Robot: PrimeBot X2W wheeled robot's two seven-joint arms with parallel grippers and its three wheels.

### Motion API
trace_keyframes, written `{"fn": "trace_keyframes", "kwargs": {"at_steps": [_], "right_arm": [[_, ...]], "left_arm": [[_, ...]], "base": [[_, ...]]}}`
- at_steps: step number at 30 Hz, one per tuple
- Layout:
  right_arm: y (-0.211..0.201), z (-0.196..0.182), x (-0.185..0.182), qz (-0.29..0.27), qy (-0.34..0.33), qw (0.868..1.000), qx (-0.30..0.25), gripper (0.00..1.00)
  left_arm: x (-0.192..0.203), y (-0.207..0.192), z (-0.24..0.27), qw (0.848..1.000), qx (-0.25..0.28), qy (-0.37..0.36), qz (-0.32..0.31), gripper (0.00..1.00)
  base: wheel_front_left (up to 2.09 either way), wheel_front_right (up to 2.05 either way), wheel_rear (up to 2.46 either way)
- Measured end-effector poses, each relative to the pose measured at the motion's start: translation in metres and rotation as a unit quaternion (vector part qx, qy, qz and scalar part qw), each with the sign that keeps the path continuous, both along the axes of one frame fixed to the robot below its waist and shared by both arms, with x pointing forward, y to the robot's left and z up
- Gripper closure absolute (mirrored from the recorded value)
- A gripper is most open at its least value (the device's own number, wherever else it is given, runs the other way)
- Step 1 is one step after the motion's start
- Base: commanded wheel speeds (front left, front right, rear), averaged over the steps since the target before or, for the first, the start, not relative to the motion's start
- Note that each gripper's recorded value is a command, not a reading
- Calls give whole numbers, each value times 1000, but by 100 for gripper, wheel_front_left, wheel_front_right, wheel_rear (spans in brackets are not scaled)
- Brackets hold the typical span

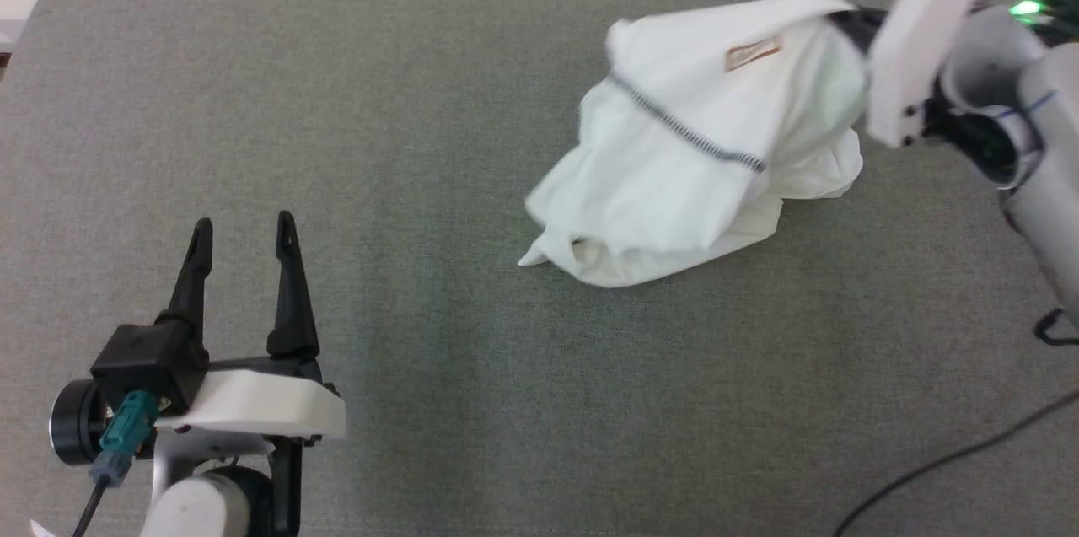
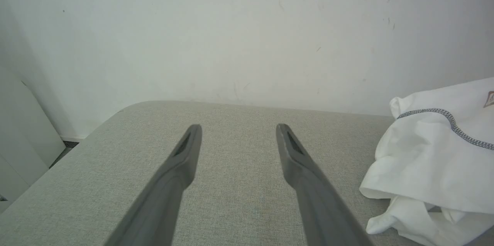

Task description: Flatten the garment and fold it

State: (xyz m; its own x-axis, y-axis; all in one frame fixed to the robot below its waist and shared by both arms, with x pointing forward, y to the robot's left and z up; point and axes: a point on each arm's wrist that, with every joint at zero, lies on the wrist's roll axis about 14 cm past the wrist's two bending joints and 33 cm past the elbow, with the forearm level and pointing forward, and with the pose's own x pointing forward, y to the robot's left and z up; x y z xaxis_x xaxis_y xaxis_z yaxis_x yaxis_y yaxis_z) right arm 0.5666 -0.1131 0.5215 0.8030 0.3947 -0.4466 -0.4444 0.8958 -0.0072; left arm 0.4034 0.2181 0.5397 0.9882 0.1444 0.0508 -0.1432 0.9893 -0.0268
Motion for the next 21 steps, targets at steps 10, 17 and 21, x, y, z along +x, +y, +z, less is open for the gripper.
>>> {"fn": "trace_keyframes", "kwargs": {"at_steps": [10, 17, 21], "right_arm": [[-153, -96, -54, -221, 70, 973, -6, 100], [-199, -135, -114, -284, 94, 954, -27, 71], [-199, -115, -112, -289, 17, 957, -11, 0]], "left_arm": [[0, -4, -2, 1000, -7, 3, 2, 0], [2, -14, -6, 1000, -6, 15, -14, 0], [0, -16, -3, 1000, -4, 14, -18, 0]], "base": [[0, 0, 0], [0, 0, 0], [0, 0, 0]]}}
